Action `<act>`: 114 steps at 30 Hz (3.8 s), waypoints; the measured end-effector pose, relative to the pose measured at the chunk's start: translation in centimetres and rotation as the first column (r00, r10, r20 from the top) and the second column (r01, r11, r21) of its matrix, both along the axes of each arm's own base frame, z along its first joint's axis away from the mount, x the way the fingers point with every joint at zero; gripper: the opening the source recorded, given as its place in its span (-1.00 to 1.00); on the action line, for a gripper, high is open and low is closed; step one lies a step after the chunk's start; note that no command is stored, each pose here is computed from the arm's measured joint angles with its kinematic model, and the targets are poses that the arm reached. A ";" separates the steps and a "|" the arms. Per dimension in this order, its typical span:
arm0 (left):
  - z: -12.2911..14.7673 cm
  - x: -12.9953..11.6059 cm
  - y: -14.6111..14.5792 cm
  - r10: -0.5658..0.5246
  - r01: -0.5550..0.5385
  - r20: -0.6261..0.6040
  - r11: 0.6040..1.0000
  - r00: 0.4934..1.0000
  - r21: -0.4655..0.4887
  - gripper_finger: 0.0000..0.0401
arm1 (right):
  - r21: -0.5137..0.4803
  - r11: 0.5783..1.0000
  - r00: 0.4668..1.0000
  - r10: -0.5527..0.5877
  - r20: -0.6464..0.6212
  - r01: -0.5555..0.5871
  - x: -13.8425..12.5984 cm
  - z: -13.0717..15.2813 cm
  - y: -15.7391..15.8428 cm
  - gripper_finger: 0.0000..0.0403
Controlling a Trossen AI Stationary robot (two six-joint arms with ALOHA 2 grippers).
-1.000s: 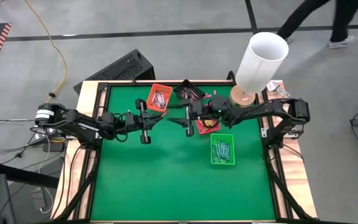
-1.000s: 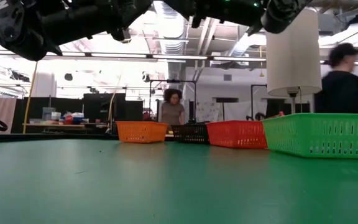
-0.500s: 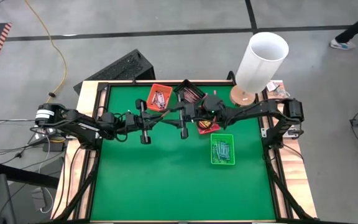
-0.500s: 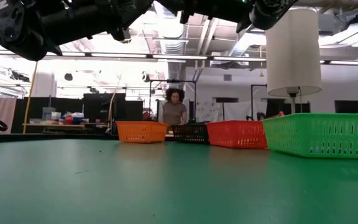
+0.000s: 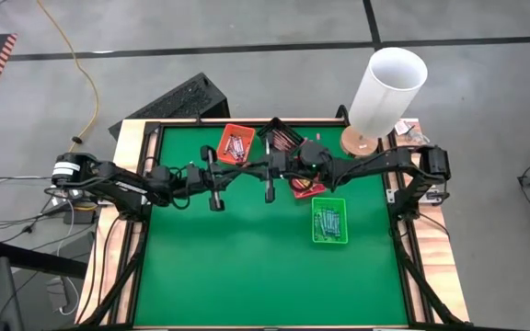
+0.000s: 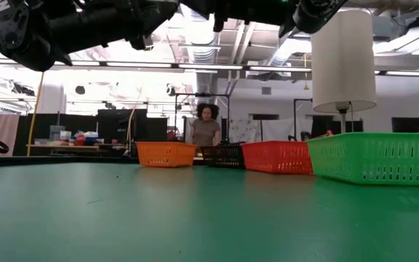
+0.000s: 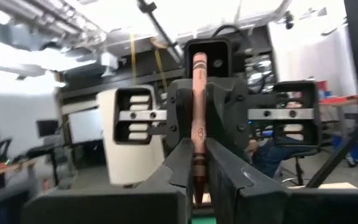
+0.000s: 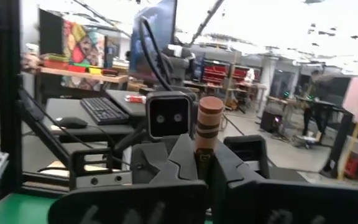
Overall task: Sort crayons
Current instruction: Put the brown crayon into the black bin, then return to Home Position
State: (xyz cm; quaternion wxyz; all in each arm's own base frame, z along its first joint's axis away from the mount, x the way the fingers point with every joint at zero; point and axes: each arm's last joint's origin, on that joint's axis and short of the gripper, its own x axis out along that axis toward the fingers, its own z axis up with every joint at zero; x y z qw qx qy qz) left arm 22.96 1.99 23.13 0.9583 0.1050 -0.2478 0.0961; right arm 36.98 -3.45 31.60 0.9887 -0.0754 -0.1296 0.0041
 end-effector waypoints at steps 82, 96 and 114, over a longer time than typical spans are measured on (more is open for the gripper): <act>4.5 -14.8 0.1 0.018 -0.030 -0.035 0.922 0.999 -0.386 -0.33 | 0.128 0.966 0.973 -0.213 -0.090 0.223 -30.3 6.3 1.8 -0.12; -1.5 -13.7 -1.5 -0.085 0.049 -0.064 0.899 0.994 -0.435 -0.33 | 0.305 0.933 0.980 -0.201 0.009 0.189 -31.8 -3.4 2.2 -0.12; -3.3 -13.6 -4.1 -0.274 0.211 -0.114 0.899 0.955 -0.384 -0.33 | 0.324 0.935 0.989 -0.150 -0.011 0.145 -28.8 -9.2 1.9 -0.12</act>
